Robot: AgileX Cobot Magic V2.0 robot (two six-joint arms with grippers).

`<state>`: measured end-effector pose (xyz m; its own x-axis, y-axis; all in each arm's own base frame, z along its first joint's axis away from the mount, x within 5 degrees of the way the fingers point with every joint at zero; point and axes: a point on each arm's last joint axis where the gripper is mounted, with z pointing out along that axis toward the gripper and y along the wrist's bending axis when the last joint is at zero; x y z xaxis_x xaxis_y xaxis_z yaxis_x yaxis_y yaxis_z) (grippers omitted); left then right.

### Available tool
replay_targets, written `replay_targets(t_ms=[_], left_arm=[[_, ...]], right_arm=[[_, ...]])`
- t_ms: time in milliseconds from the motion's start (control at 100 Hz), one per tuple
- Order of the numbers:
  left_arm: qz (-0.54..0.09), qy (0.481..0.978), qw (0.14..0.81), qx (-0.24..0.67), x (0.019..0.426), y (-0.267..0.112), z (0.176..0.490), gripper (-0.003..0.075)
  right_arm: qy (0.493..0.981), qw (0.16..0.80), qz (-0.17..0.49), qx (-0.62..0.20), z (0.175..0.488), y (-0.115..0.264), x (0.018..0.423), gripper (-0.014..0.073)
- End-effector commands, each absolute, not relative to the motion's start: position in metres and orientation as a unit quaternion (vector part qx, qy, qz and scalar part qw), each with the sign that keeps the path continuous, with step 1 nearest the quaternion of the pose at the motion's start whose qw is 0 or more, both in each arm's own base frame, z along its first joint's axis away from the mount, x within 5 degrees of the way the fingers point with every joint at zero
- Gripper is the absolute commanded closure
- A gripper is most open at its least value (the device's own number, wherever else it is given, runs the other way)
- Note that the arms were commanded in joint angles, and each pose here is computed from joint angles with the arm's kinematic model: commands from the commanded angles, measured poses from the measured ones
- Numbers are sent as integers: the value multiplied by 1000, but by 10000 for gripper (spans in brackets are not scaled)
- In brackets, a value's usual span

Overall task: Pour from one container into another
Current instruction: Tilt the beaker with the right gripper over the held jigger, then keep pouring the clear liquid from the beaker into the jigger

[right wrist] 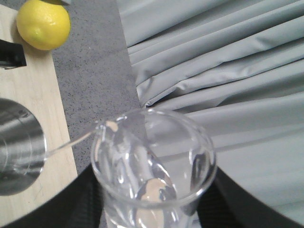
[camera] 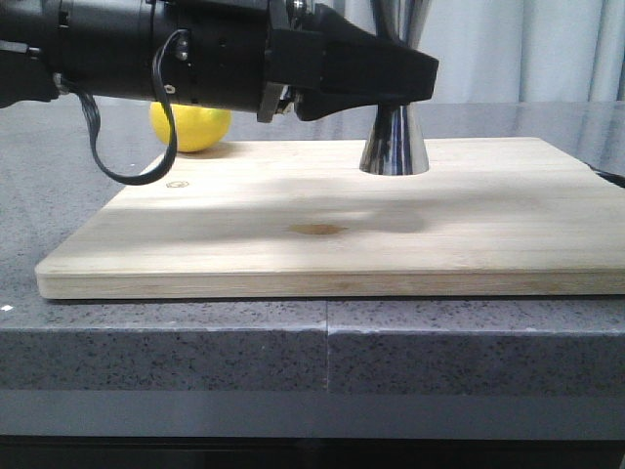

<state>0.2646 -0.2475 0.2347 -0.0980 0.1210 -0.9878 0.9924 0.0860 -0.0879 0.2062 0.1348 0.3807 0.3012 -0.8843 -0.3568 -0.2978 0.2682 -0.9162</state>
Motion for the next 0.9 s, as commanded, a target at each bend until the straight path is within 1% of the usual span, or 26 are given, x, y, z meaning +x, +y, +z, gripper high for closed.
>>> replay_targets(t_ms=[0,890], left_arm=[[-499,527,502,470,261,-247,269,741],[-498,528,502,470,261,-247,269,741]], right_arm=[[507,615,-260,-546,400,134,202,376],[487,614,-277,-556,401,134,202,376]])
